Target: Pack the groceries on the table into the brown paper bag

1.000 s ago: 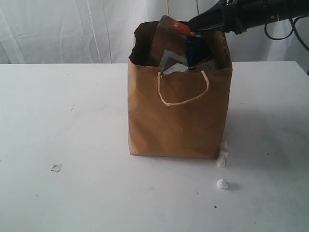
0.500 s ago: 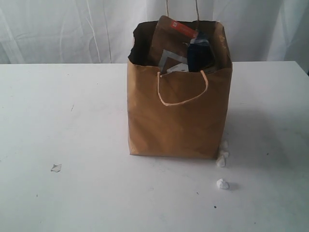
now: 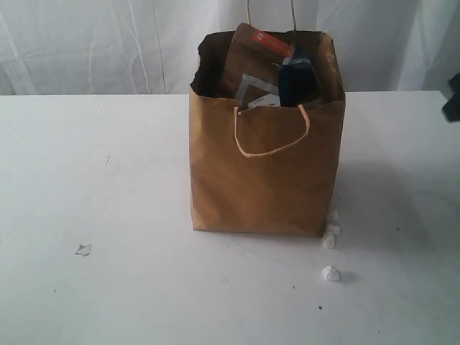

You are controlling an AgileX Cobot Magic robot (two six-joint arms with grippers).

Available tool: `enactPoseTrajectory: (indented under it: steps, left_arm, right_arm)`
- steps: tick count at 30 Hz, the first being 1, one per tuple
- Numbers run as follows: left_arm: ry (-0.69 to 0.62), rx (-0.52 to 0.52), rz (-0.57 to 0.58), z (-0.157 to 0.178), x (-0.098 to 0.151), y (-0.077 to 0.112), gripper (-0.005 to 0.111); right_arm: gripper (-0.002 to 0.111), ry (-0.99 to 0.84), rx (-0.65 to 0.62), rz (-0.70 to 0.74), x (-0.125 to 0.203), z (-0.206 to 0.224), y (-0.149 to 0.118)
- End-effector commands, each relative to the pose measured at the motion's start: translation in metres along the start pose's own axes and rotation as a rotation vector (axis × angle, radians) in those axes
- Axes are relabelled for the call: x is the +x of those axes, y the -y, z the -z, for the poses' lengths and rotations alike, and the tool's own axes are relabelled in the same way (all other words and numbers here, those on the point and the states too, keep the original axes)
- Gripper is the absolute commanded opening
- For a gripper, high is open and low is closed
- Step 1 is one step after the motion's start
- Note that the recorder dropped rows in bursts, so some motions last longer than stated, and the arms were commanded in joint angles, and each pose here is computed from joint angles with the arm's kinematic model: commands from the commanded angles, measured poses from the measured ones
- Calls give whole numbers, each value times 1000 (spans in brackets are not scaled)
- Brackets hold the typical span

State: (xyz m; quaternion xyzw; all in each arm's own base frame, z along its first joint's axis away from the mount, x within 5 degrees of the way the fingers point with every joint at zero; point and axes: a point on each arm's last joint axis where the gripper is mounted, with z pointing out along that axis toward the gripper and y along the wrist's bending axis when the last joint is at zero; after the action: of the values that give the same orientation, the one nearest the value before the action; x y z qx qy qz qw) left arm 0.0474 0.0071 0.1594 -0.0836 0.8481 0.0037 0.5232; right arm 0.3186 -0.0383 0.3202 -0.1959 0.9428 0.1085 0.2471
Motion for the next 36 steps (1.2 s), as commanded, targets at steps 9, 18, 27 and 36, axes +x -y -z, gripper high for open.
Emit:
enactPoseTrajectory:
  steps: [9,18,27,36]
  left_arm:
    - [-40,-10,2,-1,5,-1,0]
    - [-40,-10,2,-1,5,-1,0]
    - [-40,-10,2,-1,5,-1,0]
    - [-40,-10,2,-1,5,-1,0]
  right_arm:
    - [3,-64,-83,264,61,-65,-91]
    - [51,-97,-186,465,88,-106,-140]
    - [51,-197,-207,470,100,-150,-146]
    - [48,-224,-182,490,103,-162,-141]
